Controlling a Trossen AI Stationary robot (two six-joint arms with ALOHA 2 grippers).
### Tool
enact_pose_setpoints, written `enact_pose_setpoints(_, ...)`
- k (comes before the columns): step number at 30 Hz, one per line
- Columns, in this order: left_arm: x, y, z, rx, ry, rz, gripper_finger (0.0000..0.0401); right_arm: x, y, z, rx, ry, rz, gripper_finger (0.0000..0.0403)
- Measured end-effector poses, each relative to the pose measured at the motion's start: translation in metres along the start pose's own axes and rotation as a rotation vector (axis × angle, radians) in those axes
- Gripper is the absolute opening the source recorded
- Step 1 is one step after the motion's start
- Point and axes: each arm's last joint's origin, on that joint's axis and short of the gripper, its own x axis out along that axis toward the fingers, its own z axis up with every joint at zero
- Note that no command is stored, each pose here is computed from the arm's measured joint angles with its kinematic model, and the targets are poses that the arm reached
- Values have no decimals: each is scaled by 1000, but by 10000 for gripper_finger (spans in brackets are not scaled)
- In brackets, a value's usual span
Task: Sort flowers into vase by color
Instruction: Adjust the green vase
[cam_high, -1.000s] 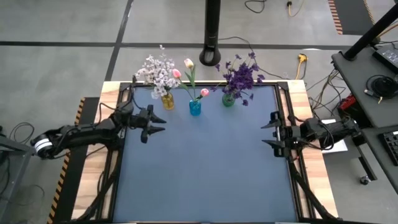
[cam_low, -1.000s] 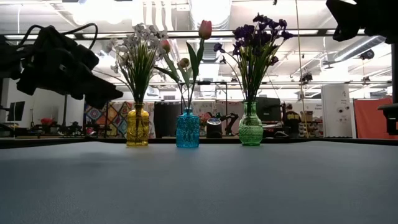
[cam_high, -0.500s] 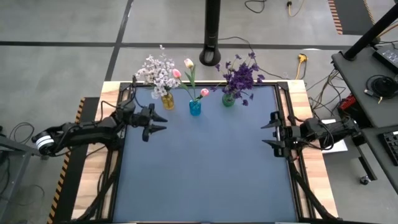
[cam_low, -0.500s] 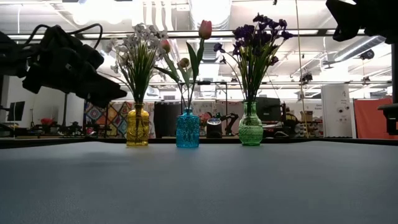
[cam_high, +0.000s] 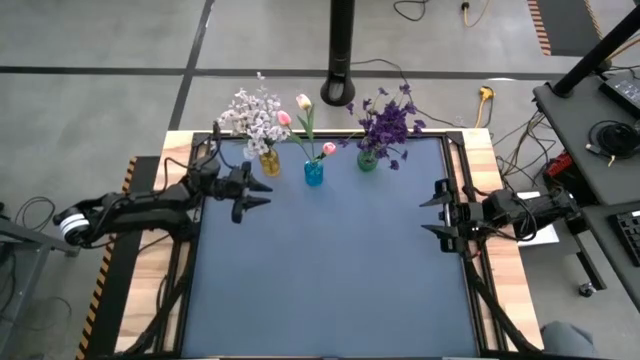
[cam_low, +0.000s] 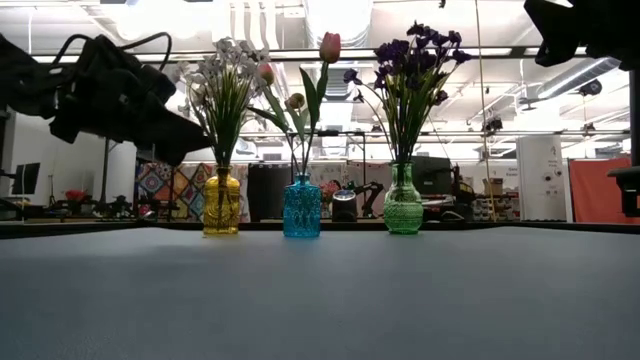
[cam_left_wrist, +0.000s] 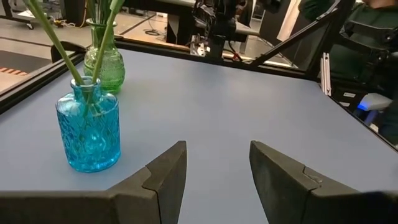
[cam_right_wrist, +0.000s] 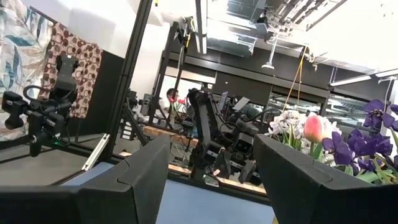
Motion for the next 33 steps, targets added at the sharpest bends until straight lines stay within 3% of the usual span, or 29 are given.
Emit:
enact_pose_setpoints(10, 12, 10, 19, 6, -7, 0, 160, 0, 0, 0, 0, 0, 0, 226)
enact_pose_setpoints(19, 31, 27, 55, 35, -41, 0, 160, 0, 0, 0, 0, -1, 0, 226)
enact_pose_setpoints(27, 62, 55, 111, 96, -111, 0, 160, 0, 0, 0, 0, 0, 0, 226)
enact_pose_setpoints(33, 96, 85, 168, 170, -195, 1, 160, 0, 0, 0, 0, 0, 0, 226)
